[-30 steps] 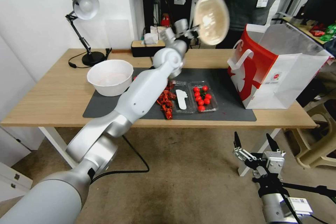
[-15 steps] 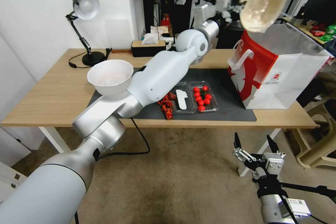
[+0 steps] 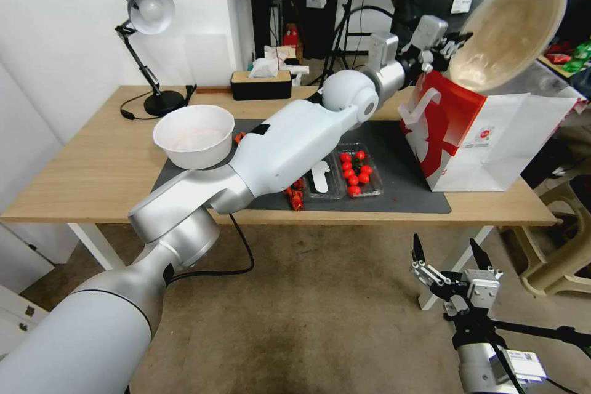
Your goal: Pick up the trash from the table and place it into the takeout bag.
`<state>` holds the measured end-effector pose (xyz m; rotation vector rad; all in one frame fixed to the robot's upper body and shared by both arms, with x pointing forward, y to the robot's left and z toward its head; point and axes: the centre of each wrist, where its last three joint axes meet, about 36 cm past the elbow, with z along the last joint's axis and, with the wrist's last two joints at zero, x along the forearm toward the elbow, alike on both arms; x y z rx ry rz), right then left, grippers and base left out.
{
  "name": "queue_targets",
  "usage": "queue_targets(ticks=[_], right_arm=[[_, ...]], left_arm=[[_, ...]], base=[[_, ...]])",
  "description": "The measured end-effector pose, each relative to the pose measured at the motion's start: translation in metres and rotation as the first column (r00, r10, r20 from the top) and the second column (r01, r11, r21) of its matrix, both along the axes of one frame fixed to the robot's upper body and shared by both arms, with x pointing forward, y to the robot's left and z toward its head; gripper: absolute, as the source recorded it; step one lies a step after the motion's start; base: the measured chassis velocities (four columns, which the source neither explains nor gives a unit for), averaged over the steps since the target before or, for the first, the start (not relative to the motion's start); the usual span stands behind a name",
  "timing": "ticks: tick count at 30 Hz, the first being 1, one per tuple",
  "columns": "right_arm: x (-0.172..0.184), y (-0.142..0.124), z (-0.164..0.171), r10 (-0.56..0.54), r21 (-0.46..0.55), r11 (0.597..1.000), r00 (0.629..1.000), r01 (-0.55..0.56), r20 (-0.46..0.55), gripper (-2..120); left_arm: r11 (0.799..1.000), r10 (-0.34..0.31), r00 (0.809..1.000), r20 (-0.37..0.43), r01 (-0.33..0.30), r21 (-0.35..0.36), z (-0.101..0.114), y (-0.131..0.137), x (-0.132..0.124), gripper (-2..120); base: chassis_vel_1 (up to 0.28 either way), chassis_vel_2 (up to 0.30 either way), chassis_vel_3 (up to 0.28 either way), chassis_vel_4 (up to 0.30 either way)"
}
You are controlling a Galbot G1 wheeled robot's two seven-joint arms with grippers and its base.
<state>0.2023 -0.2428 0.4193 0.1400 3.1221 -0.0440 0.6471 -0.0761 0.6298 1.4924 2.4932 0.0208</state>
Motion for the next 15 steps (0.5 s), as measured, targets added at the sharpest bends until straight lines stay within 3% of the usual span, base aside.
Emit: queue_targets(ticks=[8,15], right_arm=[[-0.0002,0.0003,0.0002,-0.002,0.003,1.000,1.000,0.002,0.003,100],[-0.0001,0.0007,0.0003,-0.003,0.005,1.000,1.000,0.003,0.004,100]], left_arm=[[1.000,-0.013,1.000,0.018,0.013,0.017,-0.0017,-0.0029,-0.0037,0],[1.000,0.002,1.000,0.011,-0.002,0.004,-0.0072,-0.0053,-0.0085,25]], base=[[0.000,0.000,0.000,0.000],[0.000,0.000,0.000,0.000]])
